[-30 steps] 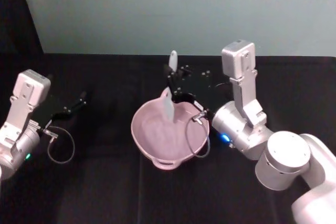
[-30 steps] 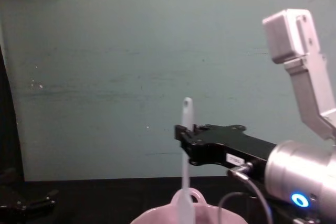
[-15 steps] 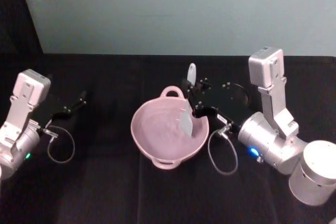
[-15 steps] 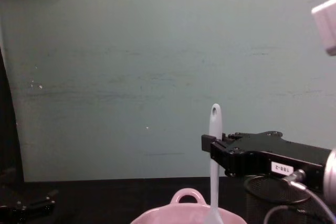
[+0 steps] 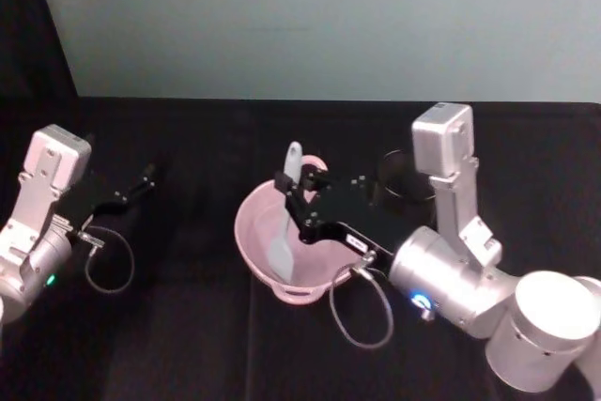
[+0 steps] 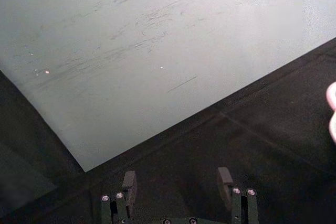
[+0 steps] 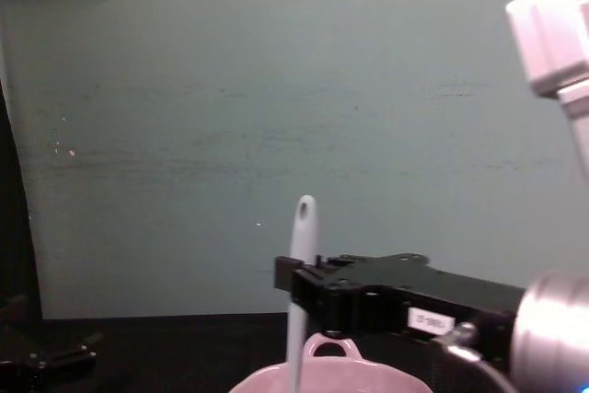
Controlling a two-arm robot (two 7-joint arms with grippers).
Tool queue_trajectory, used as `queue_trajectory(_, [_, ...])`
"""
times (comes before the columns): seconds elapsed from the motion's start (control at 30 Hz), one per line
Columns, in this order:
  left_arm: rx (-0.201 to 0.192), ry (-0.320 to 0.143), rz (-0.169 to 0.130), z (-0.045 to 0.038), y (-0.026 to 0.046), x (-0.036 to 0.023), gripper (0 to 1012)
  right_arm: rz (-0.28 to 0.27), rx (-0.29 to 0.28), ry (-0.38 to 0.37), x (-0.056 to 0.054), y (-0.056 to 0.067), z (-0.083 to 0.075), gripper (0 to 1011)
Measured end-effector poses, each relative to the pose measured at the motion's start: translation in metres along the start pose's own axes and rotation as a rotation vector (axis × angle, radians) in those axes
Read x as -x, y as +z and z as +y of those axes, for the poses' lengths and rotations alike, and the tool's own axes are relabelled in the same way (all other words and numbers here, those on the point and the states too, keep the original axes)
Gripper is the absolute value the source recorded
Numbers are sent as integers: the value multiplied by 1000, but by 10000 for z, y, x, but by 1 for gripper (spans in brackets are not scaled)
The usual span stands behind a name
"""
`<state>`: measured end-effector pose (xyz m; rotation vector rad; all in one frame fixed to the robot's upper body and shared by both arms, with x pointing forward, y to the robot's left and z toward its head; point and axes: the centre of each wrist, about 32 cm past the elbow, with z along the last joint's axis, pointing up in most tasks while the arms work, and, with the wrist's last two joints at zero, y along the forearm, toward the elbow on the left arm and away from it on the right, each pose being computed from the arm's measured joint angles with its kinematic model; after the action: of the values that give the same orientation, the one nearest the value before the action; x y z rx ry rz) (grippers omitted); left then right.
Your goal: Use the one hand to pick up the spoon and stir the clear water in the bowl.
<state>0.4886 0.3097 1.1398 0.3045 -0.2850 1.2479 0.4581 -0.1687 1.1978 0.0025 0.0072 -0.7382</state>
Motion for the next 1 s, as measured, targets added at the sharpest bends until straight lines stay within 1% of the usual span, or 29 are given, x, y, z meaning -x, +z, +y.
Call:
queue_trajectory(0.13, [0,0,0,0,0,0,1011,-11,-14,-15,17,-33,128,112])
queue_trajectory(0.17, [0,0,0,0,0,0,1011,-21,-21,-28,16,-48,182,112])
queue_trajectory(0.27, [0,0,0,0,0,0,1011,-34,-30,-55,8,-72,261,112])
queue_trajectory(0.43, [0,0,0,0,0,0,1011,-74,-43,-121,-35,-125,394,112])
queue_trajectory(0.53, [0,0,0,0,0,0,1011,-97,-45,-163,-79,-137,427,112])
queue_trajectory(0.63, [0,0,0,0,0,0,1011,-119,-46,-199,-123,-133,420,112])
queue_trajectory(0.73, [0,0,0,0,0,0,1011,-134,-46,-219,-152,-125,403,112])
queue_trajectory(0.8, [0,0,0,0,0,0,1011,-152,-48,-242,-193,-100,352,112])
queue_trajectory(0.87, [0,0,0,0,0,0,1011,-160,-46,-251,-209,-87,318,112])
queue_trajectory(1.0, [0,0,0,0,0,0,1011,-168,-20,-258,-235,-63,204,112])
